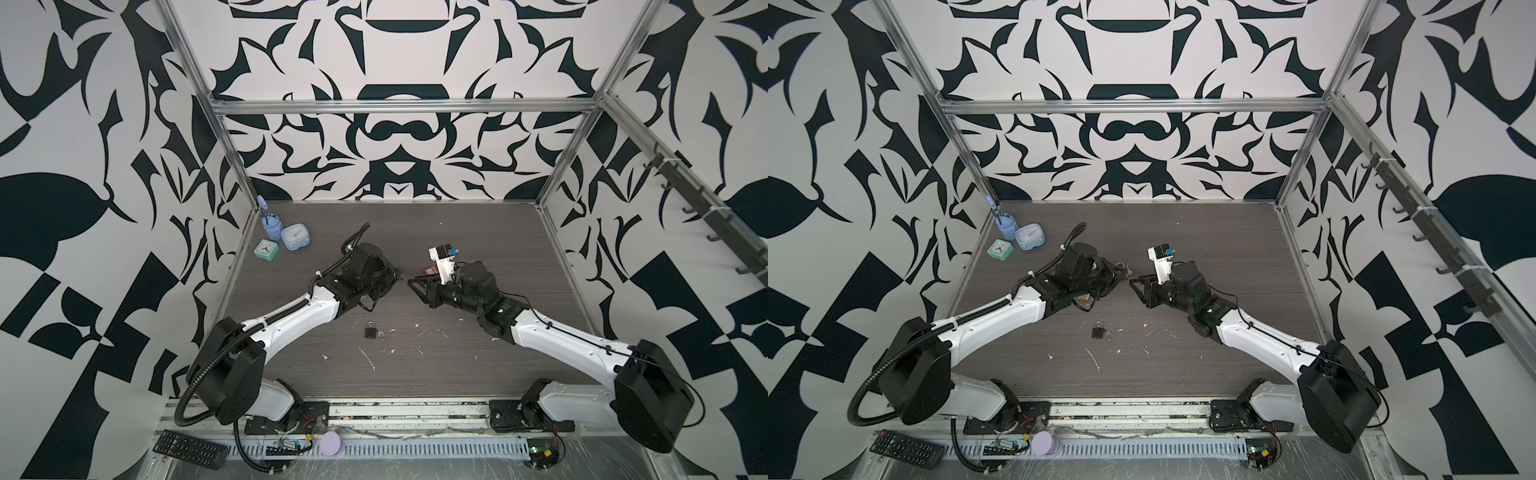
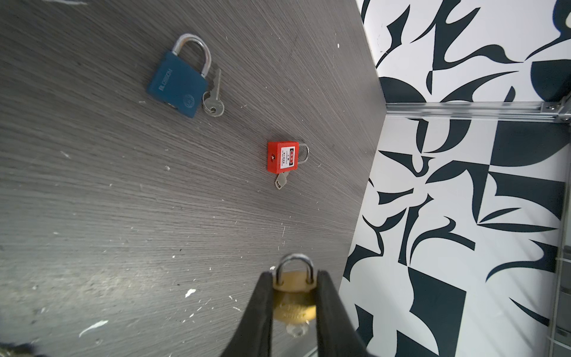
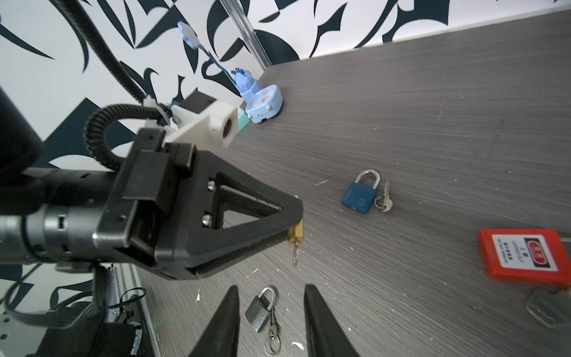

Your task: Lock with the key

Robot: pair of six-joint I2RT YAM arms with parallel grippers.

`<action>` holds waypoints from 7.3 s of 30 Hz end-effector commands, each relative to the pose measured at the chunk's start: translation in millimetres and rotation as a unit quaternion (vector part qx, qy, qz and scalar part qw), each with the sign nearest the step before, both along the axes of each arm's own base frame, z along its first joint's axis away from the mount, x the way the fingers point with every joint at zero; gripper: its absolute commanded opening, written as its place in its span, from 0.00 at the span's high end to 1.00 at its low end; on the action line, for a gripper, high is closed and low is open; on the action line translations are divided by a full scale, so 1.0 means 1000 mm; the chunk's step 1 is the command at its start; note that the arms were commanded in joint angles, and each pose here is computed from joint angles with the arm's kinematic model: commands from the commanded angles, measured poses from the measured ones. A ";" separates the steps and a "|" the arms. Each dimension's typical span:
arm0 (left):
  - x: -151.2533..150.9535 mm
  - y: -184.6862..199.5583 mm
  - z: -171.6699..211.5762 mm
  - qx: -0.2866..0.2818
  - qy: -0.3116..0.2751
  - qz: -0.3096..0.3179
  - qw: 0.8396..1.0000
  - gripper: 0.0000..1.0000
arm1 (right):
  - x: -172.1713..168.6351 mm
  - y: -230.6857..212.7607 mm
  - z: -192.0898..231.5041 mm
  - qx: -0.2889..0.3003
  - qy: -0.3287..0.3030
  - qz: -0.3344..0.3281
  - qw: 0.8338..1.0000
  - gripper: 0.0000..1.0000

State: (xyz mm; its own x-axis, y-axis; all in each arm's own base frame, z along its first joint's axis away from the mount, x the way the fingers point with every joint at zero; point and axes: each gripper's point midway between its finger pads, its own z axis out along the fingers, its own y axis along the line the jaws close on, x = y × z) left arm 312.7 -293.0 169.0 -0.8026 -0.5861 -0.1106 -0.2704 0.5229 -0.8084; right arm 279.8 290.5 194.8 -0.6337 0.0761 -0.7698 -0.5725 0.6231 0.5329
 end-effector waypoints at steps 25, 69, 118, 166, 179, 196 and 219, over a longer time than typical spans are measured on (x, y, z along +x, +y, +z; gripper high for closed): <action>-0.002 -0.004 0.008 -0.003 0.004 -0.015 1.000 1.00 | 0.022 0.025 -0.001 -0.011 -0.021 0.029 0.999 0.72; 0.055 0.051 0.040 0.013 -0.056 0.057 0.997 1.00 | -0.012 -0.004 -0.033 -0.015 0.014 0.020 1.000 1.00; -0.201 -0.043 -0.124 0.349 0.016 -0.496 0.795 0.95 | -0.099 -0.107 -0.051 -0.086 0.169 -0.052 0.980 1.00; -0.048 0.058 0.053 0.289 -0.266 -0.191 0.900 0.08 | -0.143 -0.067 -0.105 -0.071 0.344 0.032 0.936 1.00; -0.044 0.075 0.044 0.278 -0.255 -0.171 0.910 0.07 | -0.146 -0.040 -0.138 -0.111 0.382 0.054 0.916 1.00; -0.040 0.082 0.042 0.268 -0.250 -0.169 0.915 0.06 | -0.144 -0.022 -0.159 -0.147 0.391 0.070 0.906 1.00; -0.036 0.089 0.049 0.274 -0.248 -0.155 0.916 0.06 | -0.133 -0.029 -0.126 -0.184 0.324 0.067 0.926 0.64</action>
State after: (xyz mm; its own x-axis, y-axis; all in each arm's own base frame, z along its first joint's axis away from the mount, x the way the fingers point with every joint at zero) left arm 275.0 -209.8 211.2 -0.7018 -0.0753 -0.7083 0.3026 0.8687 -0.3922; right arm 133.6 258.3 42.6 -0.9729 -0.2149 -0.0853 -0.2238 0.7823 0.5813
